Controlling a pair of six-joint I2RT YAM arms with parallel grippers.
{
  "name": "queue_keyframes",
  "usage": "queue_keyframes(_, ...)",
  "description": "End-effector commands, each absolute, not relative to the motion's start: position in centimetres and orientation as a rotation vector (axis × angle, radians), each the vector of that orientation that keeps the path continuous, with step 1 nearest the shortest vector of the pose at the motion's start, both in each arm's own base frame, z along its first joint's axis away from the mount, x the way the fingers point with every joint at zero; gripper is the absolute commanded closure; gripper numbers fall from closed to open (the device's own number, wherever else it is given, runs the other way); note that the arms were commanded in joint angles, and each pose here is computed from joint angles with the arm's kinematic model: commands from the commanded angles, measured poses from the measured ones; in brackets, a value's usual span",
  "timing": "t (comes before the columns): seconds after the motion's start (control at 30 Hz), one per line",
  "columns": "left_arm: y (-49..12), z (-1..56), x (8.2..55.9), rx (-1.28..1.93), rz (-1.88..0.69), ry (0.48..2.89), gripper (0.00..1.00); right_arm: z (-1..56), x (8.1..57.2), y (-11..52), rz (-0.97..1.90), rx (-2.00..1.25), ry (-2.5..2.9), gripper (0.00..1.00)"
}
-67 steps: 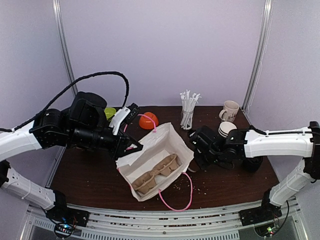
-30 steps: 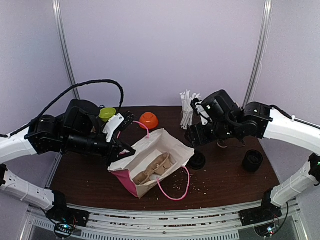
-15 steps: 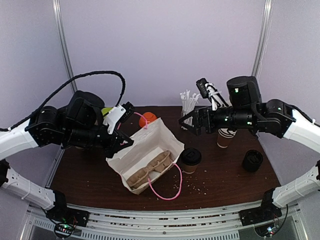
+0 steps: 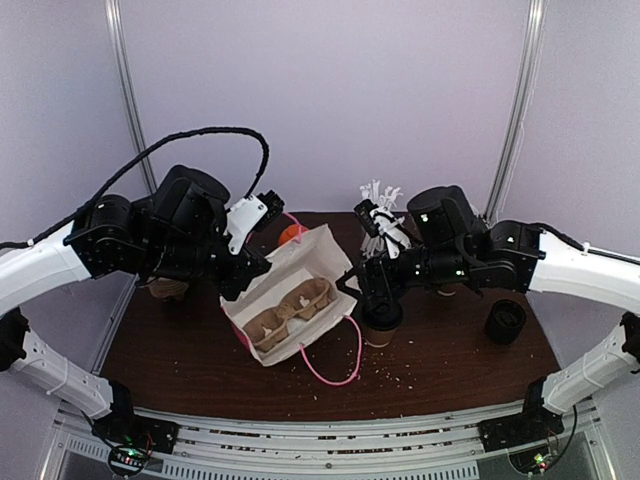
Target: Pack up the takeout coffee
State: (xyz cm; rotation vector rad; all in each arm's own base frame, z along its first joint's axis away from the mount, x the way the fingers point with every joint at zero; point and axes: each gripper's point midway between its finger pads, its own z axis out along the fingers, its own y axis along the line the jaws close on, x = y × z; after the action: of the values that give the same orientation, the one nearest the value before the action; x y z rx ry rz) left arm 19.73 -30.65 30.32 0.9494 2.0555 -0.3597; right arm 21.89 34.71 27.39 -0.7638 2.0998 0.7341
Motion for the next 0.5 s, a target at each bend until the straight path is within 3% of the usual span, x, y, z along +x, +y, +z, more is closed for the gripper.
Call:
queue_keyframes(0.0, -30.8, 30.9, 20.3, 0.946, -0.348, 1.997, 1.0, 23.5, 23.1, 34.7, 0.59, -0.77, 2.136, 0.22)
queue_keyframes(0.2, -30.8, 30.8, 20.1, 0.94, -0.378, 1.983, 1.0, 20.5, 23.6, 34.8, 0.541, -0.76, 2.151, 0.46)
queue_keyframes(0.47, -30.1, 31.1, 21.3, 0.877, -0.309, 1.955, 1.0, 19.5, 25.8, 35.9, 0.528, -0.642, 2.104, 0.56)
